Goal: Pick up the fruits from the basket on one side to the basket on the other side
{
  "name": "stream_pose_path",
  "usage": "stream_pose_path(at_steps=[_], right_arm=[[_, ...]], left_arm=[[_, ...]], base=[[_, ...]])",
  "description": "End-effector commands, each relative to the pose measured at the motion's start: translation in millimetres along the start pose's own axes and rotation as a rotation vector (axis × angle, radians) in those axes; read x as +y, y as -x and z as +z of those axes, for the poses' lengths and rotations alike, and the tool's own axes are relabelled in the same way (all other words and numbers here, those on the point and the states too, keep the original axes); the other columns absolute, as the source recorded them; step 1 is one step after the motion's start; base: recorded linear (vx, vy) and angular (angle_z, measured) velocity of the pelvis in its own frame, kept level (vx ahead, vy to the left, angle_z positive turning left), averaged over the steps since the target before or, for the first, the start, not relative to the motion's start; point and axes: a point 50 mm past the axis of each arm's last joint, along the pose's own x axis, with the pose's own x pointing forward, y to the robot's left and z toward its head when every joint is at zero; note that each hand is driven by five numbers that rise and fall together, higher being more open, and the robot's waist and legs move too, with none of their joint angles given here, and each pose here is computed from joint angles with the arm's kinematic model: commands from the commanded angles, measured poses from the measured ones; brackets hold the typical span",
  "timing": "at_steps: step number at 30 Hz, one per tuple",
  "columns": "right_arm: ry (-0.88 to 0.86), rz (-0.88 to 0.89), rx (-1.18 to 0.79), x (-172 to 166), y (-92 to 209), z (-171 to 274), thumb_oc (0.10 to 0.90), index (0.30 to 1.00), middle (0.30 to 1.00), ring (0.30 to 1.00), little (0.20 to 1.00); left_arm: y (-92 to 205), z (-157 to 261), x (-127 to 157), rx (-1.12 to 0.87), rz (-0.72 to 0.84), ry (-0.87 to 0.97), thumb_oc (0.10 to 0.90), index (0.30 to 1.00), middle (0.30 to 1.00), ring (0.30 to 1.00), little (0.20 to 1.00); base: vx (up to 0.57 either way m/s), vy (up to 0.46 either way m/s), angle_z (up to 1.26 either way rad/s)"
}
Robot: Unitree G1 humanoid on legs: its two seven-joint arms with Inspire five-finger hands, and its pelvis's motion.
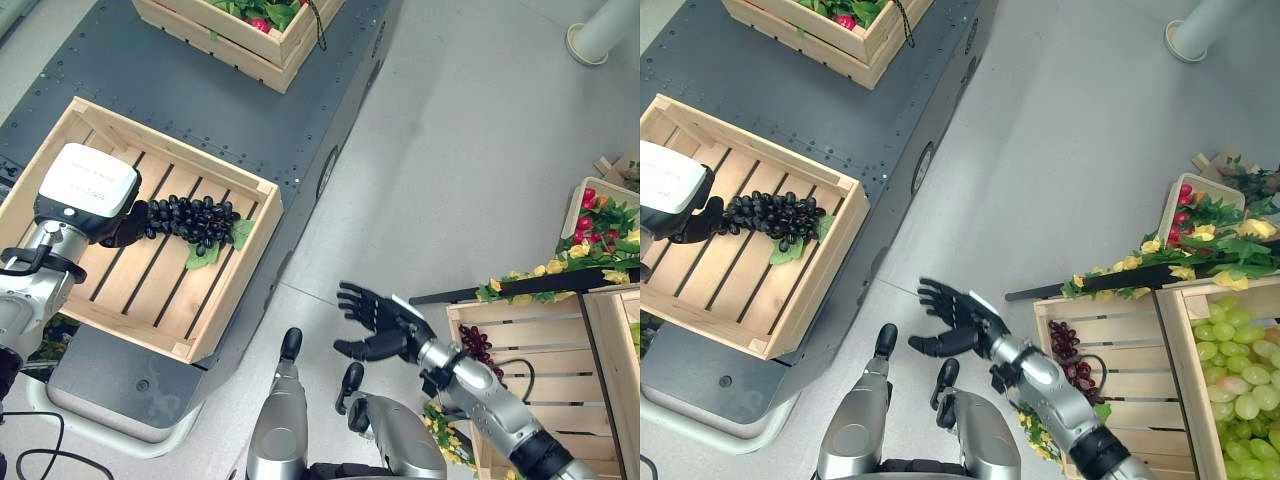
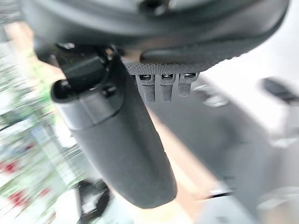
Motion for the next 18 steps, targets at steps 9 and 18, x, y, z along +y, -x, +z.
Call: stream_pose_path(at_steps=[9,18], right_arm=[[-0.022,0.157,-0.32,29.3,-17.8,59.6,0.8,0.9,0.9,0.9,0.9],[-0.046,0.1,-0.124,23.9,-8.5,25.3,0.8,0.9,0.9,0.9,0.9]], left_arm=[[-10.3,-2.8,31.2,-0.042,0.15,-0.041,0.4,0.3,0.3,0.3,0.3],[7.8,-1.8,15.7,-0.03,0.064,0.026,0.8,0.9,0.9,0.9,0.9]], base=[[0.06,0.023,0.09],[0.04,0.042,0.04]])
